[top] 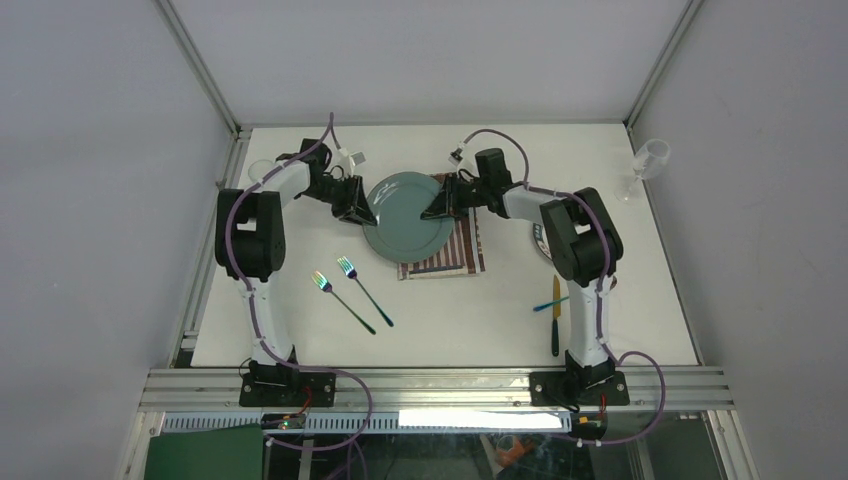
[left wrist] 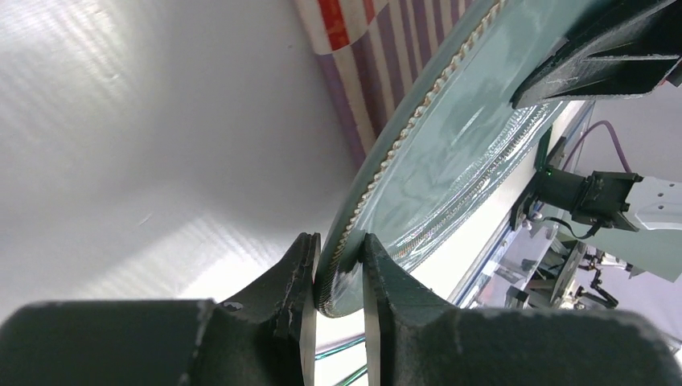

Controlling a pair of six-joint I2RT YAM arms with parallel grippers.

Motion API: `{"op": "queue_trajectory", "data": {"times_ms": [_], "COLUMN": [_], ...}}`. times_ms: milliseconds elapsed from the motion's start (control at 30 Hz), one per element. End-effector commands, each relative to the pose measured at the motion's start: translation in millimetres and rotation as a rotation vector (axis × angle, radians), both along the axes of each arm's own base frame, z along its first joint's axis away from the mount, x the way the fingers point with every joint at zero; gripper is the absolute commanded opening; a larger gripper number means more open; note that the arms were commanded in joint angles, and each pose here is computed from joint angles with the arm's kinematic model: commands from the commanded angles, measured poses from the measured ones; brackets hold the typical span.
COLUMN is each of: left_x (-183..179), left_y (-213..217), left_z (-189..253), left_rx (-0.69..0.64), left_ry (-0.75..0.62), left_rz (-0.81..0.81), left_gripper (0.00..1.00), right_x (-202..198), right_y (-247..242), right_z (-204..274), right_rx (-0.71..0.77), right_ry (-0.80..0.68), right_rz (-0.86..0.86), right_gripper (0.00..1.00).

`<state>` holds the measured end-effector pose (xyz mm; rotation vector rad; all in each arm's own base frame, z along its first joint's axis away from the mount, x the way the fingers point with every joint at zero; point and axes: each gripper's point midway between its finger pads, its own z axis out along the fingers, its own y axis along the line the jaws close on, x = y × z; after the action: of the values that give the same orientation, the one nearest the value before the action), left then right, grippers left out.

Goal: Set the dinner table for one person
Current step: Pick up the plate from the napkin.

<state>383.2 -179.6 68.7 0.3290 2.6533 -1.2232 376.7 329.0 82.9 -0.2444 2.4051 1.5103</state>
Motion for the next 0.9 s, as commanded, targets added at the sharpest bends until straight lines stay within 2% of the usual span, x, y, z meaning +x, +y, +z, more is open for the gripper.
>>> {"op": "queue_trajectory", "data": {"times_ms": [0,200,300,567,867], "left_x": [-7.1,-8.5,-9.0,-6.5,-4.9], "left_y": [-42.7,-18.6,-8.4,12.9,36.4], "left_z": [47.3,37.2,28.5,16.1,6.8], "left_rx": [-0.166,-0.145,-0.145,-0.144,-0.137], "left_ry": [-0.13,-0.118,-0.099,-0.079,-0.073], "left_rz": [-0.139,-0.094,-0.074,-0.032,0.014], "left_gripper": [0.0,0.0,0.0,0.0,0.0], "right_x": [-51.5,-45.8,-54.4,-57.3,-63.6], "right_y": [83.7,100.6,113.4,114.2,101.0], "right_z": [53.1,34.6,27.5,16.7,16.4], "right_rx": [0.162,0.178,0.183,0.172,0.087], "right_ry": [-0.027,0.033,0.049,0.056,0.01], "right_rz": [0.26,0.298,0.33,0.342,0.332], "right_gripper": [0.0,0.01,0.18,0.35,0.38]}}
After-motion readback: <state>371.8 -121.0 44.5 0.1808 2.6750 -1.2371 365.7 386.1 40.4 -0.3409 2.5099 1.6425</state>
